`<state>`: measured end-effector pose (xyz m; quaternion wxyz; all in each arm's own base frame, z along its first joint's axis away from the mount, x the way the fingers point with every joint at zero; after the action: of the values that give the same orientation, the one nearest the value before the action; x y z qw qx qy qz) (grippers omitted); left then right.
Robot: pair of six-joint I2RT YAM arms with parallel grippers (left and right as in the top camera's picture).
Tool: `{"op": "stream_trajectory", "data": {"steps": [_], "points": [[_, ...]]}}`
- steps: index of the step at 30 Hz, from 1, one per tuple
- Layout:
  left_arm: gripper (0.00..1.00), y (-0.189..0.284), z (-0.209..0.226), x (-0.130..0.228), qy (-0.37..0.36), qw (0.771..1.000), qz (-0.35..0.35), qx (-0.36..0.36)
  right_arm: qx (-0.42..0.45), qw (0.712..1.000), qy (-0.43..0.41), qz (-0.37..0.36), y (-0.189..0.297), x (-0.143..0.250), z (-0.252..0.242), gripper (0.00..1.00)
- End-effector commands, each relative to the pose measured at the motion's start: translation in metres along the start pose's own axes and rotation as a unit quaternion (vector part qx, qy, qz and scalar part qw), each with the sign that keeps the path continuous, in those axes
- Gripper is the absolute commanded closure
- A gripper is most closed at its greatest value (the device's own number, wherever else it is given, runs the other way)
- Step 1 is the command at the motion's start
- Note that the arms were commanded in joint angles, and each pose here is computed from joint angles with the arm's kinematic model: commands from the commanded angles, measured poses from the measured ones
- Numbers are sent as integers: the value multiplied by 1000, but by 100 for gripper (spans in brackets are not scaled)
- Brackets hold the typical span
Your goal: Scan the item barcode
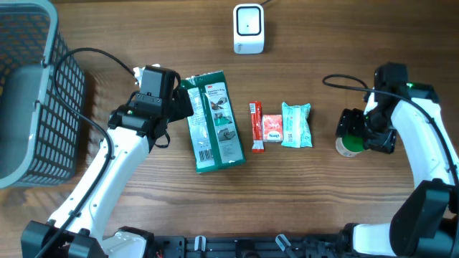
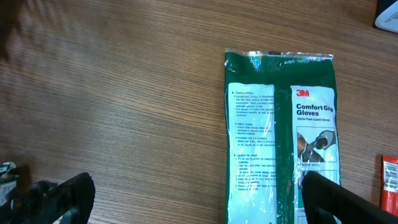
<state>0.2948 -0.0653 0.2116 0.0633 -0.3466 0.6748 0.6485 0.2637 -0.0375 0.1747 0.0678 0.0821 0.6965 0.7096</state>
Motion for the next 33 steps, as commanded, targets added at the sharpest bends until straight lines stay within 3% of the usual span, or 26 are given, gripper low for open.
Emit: {"op": "stream_trajectory", "data": {"steps": [1,7,10,19,24,33], "points": [[0,0,1,-4,-2,1000,-9,-6,-6,1000,-8,1,-10,-2,1,16],[0,0,1,-4,-2,1000,-9,-6,-7,1000,-7,-22,-13,-8,1,18],[0,0,1,-4,-2,1000,-9,-6,-52,998,18,-29,-13,-10,8,24],[0,0,1,-4,-2,1000,-9,-6,-118,992,37,-34,-11,-11,17,23],[0,0,1,-4,-2,1000,-9,-6,-64,996,38,-50,-12,-16,10,23],[0,0,1,-4,-2,1000,-9,-6,-63,997,36,-28,-22,-6,10,21]]}}
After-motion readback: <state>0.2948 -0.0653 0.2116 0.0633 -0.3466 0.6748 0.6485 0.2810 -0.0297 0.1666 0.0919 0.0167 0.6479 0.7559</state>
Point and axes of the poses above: each gripper's point midway between its finger pads, its own y axis back along the fingers, its own z axis along the line the jaws close on, x = y × z, the point moved 10 cm from there along y, back along the fingers, and after that the axes turned 9 degrees about y, right-handed, at the moved point
